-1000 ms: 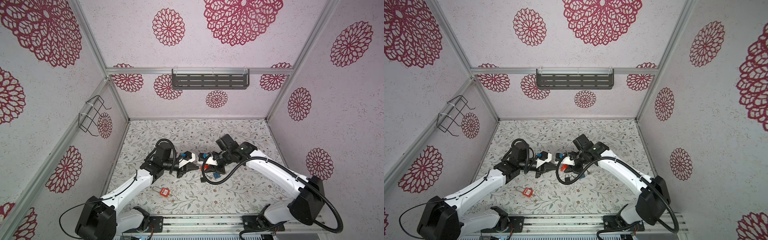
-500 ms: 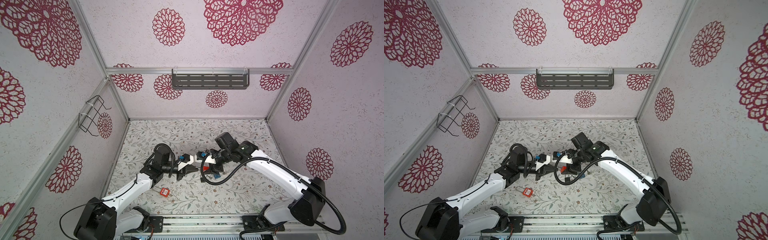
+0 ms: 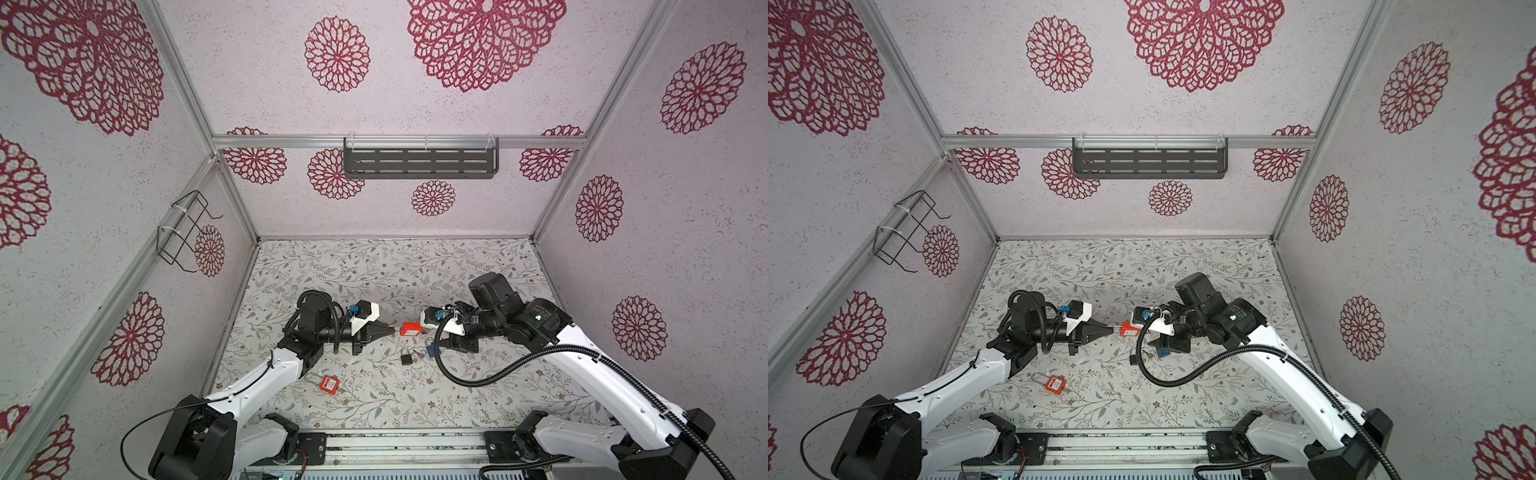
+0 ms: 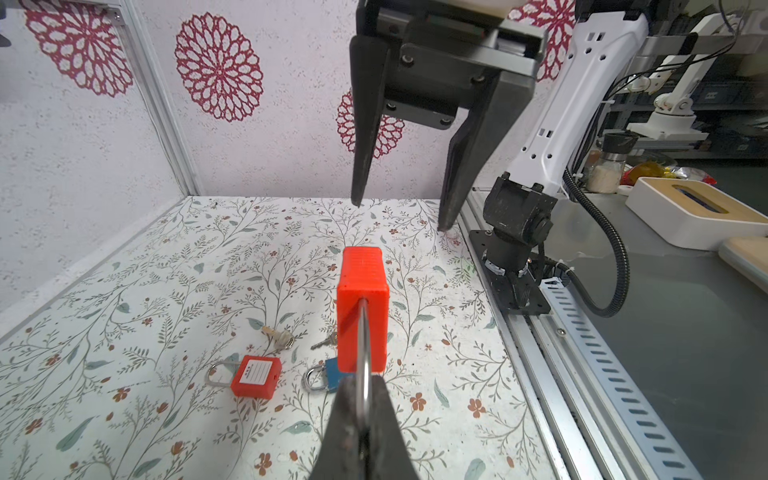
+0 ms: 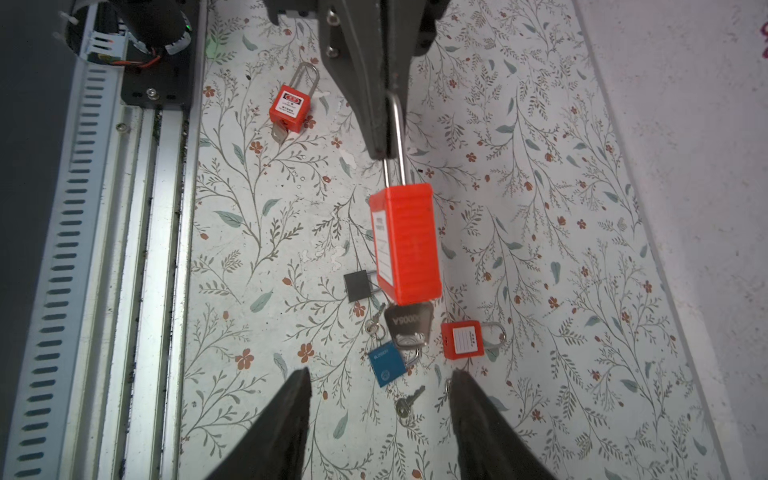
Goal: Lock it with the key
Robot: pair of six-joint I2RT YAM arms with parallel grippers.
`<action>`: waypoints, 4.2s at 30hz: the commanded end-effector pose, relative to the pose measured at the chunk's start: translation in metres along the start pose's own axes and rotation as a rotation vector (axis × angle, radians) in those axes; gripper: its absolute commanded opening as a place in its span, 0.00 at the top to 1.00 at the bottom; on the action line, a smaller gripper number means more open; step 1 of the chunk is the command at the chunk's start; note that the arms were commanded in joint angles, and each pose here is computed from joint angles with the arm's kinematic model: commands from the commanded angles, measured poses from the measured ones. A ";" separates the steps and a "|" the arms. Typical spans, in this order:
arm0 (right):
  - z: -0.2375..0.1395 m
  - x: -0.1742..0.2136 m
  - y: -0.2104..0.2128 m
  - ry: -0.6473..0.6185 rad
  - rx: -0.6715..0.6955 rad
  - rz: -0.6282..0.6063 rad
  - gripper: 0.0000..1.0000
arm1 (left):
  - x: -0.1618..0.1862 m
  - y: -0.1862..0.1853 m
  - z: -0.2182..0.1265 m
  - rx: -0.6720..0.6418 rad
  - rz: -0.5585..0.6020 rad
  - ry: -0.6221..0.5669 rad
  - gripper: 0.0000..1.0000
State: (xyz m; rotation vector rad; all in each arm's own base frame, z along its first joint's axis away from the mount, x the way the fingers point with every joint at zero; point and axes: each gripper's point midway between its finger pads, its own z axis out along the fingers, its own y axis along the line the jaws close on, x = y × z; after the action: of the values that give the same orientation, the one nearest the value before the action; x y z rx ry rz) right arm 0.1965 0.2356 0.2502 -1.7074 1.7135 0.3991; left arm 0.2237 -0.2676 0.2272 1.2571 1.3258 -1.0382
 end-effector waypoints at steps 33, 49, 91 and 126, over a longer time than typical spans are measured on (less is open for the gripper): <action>0.038 -0.005 -0.015 0.021 -0.168 0.097 0.75 | -0.020 -0.011 0.009 0.045 0.043 -0.044 1.00; 0.040 -0.003 -0.023 -0.033 -0.056 0.061 0.56 | -0.019 -0.014 0.014 0.051 0.040 -0.050 1.00; 0.029 0.006 0.010 -0.006 -0.204 0.019 0.87 | -0.014 -0.019 0.014 0.063 0.048 -0.019 1.00; 0.036 0.057 -0.001 0.136 -0.054 0.104 1.00 | -0.008 -0.008 -0.026 0.064 -0.033 0.131 1.00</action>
State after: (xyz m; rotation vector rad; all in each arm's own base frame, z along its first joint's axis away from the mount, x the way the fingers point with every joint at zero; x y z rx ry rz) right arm 0.1990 0.2171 0.1714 -1.8539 1.8967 0.4438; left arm 0.2156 -0.2464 0.2330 1.3022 1.4101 -1.0138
